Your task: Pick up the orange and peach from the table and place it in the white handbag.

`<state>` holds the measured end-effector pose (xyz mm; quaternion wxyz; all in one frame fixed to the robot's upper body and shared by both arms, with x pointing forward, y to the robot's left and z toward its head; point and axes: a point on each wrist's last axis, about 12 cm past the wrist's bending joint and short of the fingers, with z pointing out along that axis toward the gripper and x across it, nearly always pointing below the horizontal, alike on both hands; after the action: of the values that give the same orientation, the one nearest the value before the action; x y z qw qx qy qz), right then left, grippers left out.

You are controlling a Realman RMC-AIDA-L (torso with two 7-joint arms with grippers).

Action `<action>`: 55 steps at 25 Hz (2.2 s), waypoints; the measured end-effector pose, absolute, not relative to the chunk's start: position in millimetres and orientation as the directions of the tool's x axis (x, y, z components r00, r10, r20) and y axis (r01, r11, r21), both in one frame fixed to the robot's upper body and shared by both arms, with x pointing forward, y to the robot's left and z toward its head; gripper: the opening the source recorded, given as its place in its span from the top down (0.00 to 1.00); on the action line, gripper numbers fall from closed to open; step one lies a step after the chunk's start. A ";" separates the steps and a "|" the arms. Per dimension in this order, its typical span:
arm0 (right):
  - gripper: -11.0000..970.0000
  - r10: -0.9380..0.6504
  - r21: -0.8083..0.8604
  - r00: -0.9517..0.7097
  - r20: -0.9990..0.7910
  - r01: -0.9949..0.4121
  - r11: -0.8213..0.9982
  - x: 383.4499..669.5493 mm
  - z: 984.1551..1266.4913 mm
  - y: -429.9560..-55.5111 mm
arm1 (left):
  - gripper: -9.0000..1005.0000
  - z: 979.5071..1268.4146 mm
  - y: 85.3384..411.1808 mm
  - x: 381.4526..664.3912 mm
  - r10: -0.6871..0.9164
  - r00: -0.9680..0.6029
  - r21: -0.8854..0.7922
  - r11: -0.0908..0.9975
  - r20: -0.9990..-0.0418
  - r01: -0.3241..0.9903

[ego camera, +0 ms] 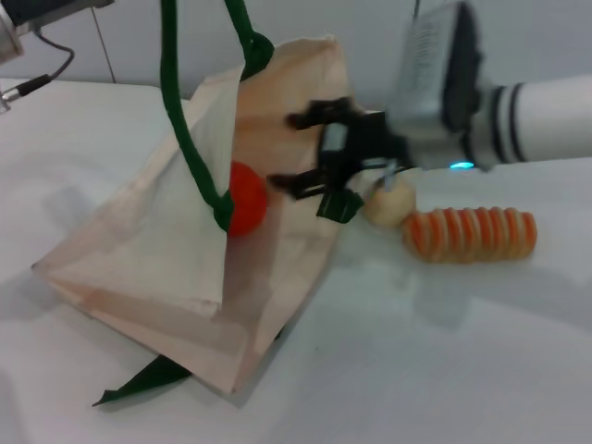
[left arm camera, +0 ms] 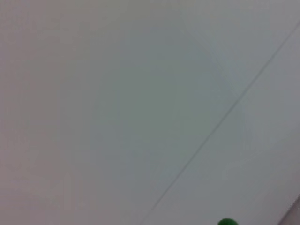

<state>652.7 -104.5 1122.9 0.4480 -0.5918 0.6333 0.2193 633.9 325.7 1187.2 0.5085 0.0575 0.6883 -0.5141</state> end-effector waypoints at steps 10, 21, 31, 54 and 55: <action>0.08 -0.454 -0.170 -0.103 -0.885 -0.836 0.522 658.9 1118.6 -214.8 | 0.71 1174.9 334.8 629.5 -0.459 -0.469 -0.656 0.509 -0.754 0.557; 0.08 -0.358 -0.145 -0.132 -0.924 -0.746 0.650 654.5 1117.3 -249.2 | 0.28 1171.4 321.8 619.6 -0.409 -0.517 -0.659 0.434 -0.752 0.614; 0.08 -0.324 -0.128 -0.143 -0.935 -0.717 0.685 653.5 1116.3 -256.7 | 0.13 1161.5 313.6 616.9 -0.393 -0.490 -0.628 0.457 -0.778 0.630; 0.08 0.103 0.099 0.135 -0.985 -0.039 0.994 599.2 1072.3 -318.0 | 0.11 1071.7 307.9 588.8 -0.095 0.131 -0.066 0.975 -0.987 0.211; 0.08 0.106 0.102 0.134 -0.985 -0.036 0.994 598.4 1071.5 -318.4 | 0.11 1070.1 307.4 587.8 -0.088 0.136 -0.062 0.980 -0.987 0.190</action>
<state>598.4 -318.4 1071.5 0.7524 0.0266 0.6565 0.0470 587.8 307.4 1070.1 0.7525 0.0388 0.6509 -0.0924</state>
